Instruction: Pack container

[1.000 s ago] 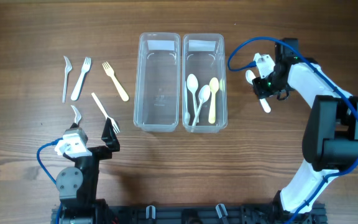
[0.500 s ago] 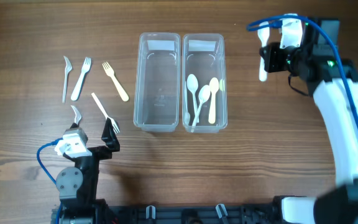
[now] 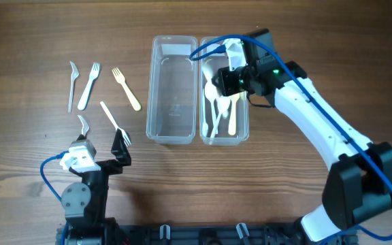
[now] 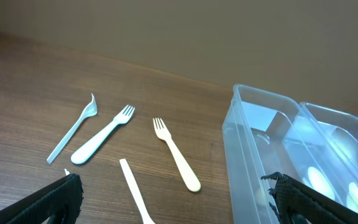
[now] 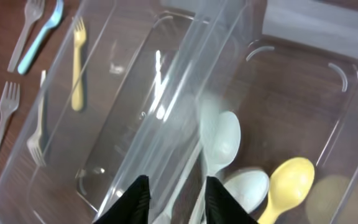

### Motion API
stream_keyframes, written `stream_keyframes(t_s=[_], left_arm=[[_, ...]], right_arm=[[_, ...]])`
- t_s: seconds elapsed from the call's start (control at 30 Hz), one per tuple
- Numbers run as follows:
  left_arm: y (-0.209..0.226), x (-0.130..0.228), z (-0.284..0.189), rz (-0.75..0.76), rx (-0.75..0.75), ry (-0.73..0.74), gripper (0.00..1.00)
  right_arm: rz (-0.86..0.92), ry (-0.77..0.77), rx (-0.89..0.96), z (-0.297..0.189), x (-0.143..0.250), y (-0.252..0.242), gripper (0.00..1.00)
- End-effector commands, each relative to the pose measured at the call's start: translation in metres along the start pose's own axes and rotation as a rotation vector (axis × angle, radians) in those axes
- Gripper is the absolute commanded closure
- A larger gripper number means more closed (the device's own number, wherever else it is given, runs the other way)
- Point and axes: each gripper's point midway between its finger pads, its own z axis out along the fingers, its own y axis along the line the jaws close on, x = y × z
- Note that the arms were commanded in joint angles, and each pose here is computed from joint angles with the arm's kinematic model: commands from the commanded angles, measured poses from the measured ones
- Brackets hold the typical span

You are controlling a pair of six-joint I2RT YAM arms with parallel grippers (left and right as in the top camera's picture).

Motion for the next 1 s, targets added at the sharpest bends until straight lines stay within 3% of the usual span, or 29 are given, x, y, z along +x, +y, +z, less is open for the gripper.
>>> stream_keyframes(t_s=[0.0,0.07,0.13,0.2,0.23,0.3,0.37,0.57,0.97], left_arm=[[0.001,0.001,0.0,0.015,0.0,-0.001,0.0],[0.001,0.001,0.0,0.015,0.0,-0.001,0.0],[0.001,0.001,0.0,0.015,0.0,-0.001,0.0],[0.001,0.001,0.0,0.015,0.001,-0.001,0.0],[0.001,0.001,0.0,0.015,0.001,-0.001,0.0],[0.001,0.001,0.0,0.015,0.001,-0.001,0.0],[0.001,0.001,0.0,0.015,0.001,-0.001,0.0],[0.001,0.001,0.0,0.015,0.001,-0.001,0.0],[0.001,0.001,0.0,0.015,0.001,-0.001,0.0]], right_arm=[[-0.021,-0.079,-0.001,-0.021,-0.017,0.009,0.48],[-0.038,-0.182,0.034,-0.063,-0.037,0.011,0.36],[-0.014,-0.323,0.206,-0.125,-0.054,-0.011,0.33],[0.036,-0.439,0.448,-0.19,-0.056,-0.045,0.01],[0.11,-0.518,0.714,-0.253,-0.043,-0.08,0.0],[0.211,-0.583,1.005,-0.328,-0.013,-0.111,0.0],[0.257,-0.613,1.078,-0.357,0.001,-0.118,0.0],[0.274,-0.547,1.101,-0.344,0.005,-0.134,0.0],[0.257,-0.237,1.121,-0.247,0.009,-0.186,0.0]])
